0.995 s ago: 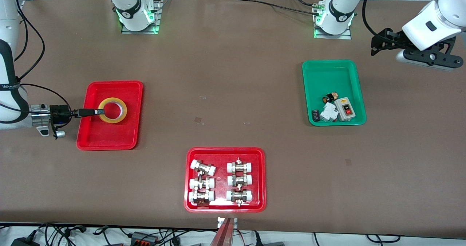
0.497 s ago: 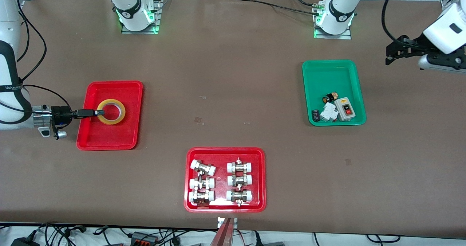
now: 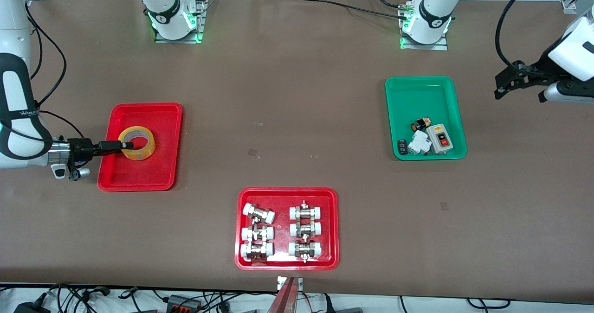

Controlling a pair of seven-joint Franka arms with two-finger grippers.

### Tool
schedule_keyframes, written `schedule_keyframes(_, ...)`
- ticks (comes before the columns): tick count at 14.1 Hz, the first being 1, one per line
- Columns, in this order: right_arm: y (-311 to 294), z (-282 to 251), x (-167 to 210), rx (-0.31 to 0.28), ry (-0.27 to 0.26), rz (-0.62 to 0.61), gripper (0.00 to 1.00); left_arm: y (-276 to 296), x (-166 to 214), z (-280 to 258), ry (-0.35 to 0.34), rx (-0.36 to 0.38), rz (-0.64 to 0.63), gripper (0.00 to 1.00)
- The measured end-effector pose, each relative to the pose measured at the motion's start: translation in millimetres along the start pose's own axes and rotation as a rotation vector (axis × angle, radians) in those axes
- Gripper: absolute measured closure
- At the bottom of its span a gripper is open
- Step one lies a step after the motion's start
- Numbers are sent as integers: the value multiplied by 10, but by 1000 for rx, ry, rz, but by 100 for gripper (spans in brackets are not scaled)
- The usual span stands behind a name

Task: Left arm passes tape to right arm into tray
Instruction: 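Open the right gripper and raise it away from the tape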

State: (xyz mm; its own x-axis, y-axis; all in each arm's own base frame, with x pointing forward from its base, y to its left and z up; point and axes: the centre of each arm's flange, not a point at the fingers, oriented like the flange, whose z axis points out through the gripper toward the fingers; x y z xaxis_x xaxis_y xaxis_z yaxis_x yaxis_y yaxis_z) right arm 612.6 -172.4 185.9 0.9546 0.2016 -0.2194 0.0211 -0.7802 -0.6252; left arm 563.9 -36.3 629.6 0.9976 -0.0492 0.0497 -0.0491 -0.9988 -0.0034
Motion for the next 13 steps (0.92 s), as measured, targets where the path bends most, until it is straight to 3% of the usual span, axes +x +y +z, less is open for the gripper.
schedule_keyframes(3,-480,-610,-32,-177,5,56,0,-105,40,73,-8,0,-20,0)
schedule_keyframes(7,-1679,-1322,-65,-432,33,155,0,-259,41,80,-10,1,-47,0)
schedule_keyframes(11,-2790,-1619,-161,-538,41,195,0,-467,18,95,-23,2,-83,0)
schedule_keyframes(13,-3174,-1779,-199,-592,69,164,0,-554,10,102,-27,3,-99,0)
